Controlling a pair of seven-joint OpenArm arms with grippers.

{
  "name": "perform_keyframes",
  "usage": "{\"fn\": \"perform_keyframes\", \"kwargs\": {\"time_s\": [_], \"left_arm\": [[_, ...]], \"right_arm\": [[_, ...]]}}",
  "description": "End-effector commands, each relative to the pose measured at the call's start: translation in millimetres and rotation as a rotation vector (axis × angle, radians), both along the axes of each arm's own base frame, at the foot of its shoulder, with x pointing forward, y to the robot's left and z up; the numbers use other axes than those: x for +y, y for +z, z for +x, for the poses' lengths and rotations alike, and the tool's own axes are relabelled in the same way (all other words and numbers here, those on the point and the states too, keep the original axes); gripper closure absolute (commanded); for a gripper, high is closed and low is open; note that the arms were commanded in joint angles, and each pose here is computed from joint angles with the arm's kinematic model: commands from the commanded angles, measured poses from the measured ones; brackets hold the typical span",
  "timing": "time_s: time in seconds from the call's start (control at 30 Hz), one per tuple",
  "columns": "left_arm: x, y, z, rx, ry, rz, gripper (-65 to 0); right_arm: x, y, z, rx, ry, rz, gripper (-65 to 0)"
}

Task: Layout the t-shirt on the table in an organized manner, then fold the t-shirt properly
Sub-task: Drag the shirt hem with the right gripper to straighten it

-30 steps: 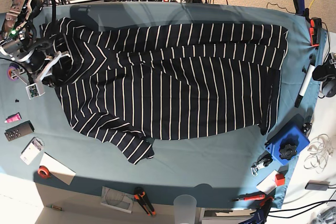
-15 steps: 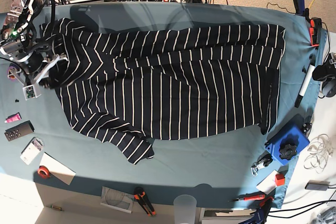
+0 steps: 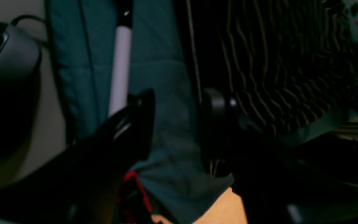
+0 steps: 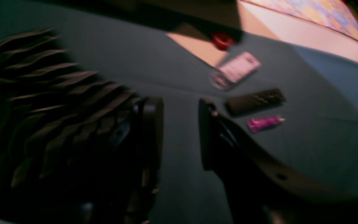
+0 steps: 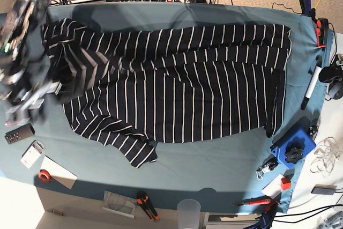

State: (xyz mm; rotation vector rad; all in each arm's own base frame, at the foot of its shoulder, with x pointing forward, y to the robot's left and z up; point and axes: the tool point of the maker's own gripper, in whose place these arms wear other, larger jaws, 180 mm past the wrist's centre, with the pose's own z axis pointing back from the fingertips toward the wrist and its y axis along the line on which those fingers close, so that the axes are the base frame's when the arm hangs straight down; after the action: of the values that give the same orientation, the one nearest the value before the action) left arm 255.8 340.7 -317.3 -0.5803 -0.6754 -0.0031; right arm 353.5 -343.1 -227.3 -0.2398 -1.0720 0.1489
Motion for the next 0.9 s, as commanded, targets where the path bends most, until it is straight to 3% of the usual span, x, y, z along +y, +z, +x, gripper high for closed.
{"fn": "perform_keyframes", "kwargs": {"time_s": [0.0, 0.2, 0.4, 0.63, 0.67, 0.77, 0.87], "left_arm": [[7, 19, 9, -0.052, 0.0, 0.017, -26.0], [7, 19, 9, -0.053, 0.0, 0.017, -26.0], [7, 19, 9, -0.053, 0.0, 0.016, -26.0], [7, 20, 9, -0.056, 0.0, 0.012, -26.0], [7, 20, 9, -0.056, 0.0, 0.012, -26.0], [7, 20, 9, -0.058, 0.0, 0.012, -26.0], [7, 20, 9, -0.057, -0.001, 0.013, -26.0]], "right_arm": [[-6, 10, 13, -0.035, 0.0, 0.015, -19.7], [-11, -39, 64, 0.054, -0.008, 0.163, -19.7], [0, -107, 89, 0.264, -0.012, 0.176, -19.7], [14, -157, 71, 0.458, 0.013, 0.15, -19.6], [13, -161, 65, 0.497, 0.004, 0.148, -17.7], [7, -166, 49, 0.607, -0.029, 0.131, -1.5], [-3, -162, 39, 0.653, -0.056, 0.104, 0.0]]}}
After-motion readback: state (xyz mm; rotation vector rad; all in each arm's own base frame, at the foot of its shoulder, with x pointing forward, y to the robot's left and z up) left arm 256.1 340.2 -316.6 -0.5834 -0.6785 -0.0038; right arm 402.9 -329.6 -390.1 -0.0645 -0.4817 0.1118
